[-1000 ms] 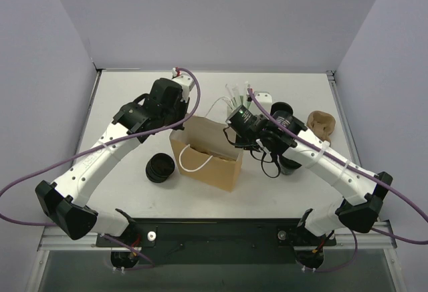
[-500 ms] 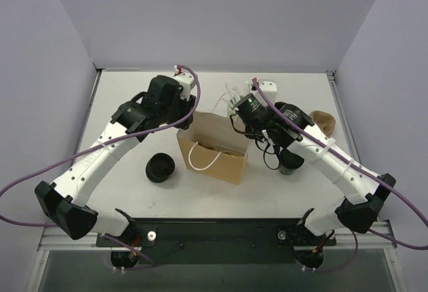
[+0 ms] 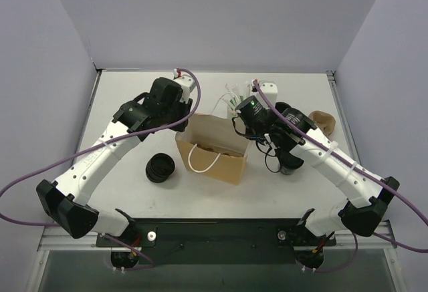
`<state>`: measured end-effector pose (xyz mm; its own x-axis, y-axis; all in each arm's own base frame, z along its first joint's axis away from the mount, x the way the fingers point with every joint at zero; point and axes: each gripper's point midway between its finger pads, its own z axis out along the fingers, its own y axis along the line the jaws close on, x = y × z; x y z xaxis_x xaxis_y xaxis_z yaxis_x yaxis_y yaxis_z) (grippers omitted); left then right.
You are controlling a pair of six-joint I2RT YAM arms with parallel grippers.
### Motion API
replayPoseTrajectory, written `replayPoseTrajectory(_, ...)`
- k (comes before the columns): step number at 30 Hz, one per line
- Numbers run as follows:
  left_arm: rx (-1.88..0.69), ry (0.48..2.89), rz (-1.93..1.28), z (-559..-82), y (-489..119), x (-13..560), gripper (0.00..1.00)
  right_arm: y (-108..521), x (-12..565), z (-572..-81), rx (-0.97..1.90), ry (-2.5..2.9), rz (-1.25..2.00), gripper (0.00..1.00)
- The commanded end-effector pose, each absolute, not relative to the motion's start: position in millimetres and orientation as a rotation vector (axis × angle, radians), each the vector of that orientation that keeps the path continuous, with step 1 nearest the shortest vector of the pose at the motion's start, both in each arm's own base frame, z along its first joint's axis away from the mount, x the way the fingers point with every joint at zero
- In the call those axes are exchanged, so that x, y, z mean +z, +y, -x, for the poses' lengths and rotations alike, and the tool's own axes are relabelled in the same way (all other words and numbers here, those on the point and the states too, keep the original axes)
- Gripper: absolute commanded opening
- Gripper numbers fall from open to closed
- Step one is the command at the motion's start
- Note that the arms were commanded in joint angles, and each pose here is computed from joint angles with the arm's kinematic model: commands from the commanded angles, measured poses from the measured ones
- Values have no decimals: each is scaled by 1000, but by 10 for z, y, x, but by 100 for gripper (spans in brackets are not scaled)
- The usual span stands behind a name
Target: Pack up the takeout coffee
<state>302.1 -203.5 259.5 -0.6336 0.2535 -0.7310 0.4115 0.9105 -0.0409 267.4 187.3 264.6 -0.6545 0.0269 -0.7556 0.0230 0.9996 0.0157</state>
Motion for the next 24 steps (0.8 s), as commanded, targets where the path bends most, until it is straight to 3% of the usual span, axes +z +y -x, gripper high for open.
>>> replayPoseTrajectory(1, -271, 2244, -445, -3037, -2010, 2789, 36, 1790, 2707, -2674, -5, 2255, -52, 2)
replayPoseTrajectory(5, -350, 2243, -442, -2948, -2067, 2852, 29, 1756, 2686, -2666, -8, 2258, -65, 2)
replayPoseTrajectory(8, -400, 2255, -439, -2897, -2106, 2831, 3, 1728, 2670, -2646, -9, 2258, -74, 1)
replayPoseTrajectory(9, -415, 2253, -438, -2892, -2117, 2834, 0, 1712, 2682, -2640, -7, 2254, -80, 1)
replayPoseTrajectory(24, -514, 1923, -438, -3206, -2382, 3309, 0, 1755, 2894, -2894, 25, 2106, 91, 2)
